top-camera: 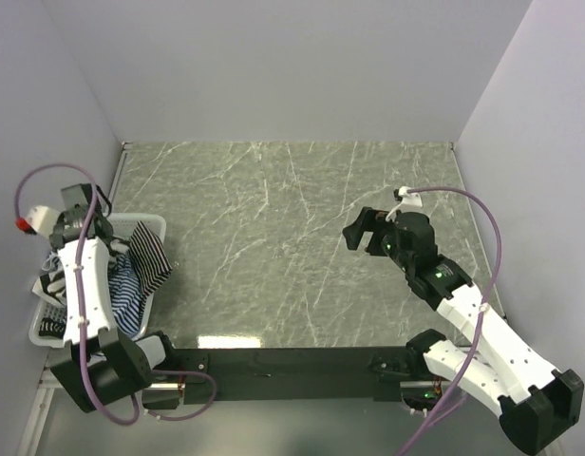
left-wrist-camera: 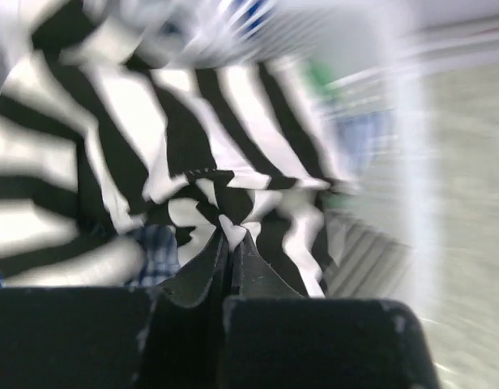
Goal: Fold and stack the tank tops
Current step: Grab the tank top from the pile, then move the tank top to the center of the board
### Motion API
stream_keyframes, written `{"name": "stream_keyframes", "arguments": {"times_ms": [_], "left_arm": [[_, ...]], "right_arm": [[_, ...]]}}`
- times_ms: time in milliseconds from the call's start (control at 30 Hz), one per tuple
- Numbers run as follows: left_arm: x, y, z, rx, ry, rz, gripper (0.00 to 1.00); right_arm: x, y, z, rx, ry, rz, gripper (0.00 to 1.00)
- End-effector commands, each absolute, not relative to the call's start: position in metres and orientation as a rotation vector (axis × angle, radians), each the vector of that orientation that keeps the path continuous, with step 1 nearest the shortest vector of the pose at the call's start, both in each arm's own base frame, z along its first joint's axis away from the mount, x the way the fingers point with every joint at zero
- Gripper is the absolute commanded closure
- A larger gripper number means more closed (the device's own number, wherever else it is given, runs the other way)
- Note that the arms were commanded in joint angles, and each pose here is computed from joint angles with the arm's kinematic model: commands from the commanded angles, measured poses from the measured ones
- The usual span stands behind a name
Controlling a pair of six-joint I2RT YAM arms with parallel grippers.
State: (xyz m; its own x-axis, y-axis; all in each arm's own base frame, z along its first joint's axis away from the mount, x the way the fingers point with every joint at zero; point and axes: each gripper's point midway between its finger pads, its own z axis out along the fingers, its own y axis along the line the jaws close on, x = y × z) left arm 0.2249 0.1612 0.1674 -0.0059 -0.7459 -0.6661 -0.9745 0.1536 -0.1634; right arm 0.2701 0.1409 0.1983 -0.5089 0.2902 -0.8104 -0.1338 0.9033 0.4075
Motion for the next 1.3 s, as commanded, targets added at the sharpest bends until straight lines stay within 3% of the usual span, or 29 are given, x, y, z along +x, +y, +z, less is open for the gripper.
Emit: {"name": "stream_keyframes", "arguments": {"times_ms": [0,300,367,533,733,967,1067,1100,1133,1200,1267], "left_arm": [[0.249,0.163,0.261,-1.459,1.632,0.299,0.99],[0.266,0.142,0.412,-1.204,1.459,0.129,0.99],[0.275,0.118,0.461,-1.079,1.423,0.021,0.99],[0.31,0.028,0.506,-0.822,1.507,-0.198,0.99],[0.341,-0.097,0.478,-0.581,1.676,-0.346,0.99],[0.351,-0.235,0.359,-0.375,1.914,-0.565,0.99],[0.346,-0.256,0.285,-0.322,2.06,-0.579,0.69],[0.346,-0.257,0.275,-0.323,2.077,-0.574,0.53],[0.345,-0.256,0.269,-0.324,2.084,-0.567,0.45],[0.343,-0.251,0.254,-0.334,2.099,-0.539,0.31],[0.341,-0.242,0.253,-0.372,2.087,-0.531,0.27]], "right_arm": [[0.273,0.142,0.233,0.099,1.969,0.549,0.0],[0.276,0.146,0.244,0.086,1.965,0.56,0.0],[0.279,0.147,0.249,0.088,1.956,0.558,0.0],[0.287,0.142,0.258,0.122,1.947,0.519,0.0],[0.293,0.132,0.273,0.196,1.903,0.483,0.0],[0.293,0.122,0.27,0.261,1.903,0.443,0.01],[0.292,0.117,0.26,0.28,1.917,0.419,0.01],[0.292,0.118,0.257,0.28,1.924,0.417,0.01],[0.291,0.12,0.255,0.274,1.93,0.426,0.01],[0.291,0.122,0.247,0.263,1.945,0.433,0.01],[0.292,0.128,0.24,0.249,1.959,0.446,0.01]]}}
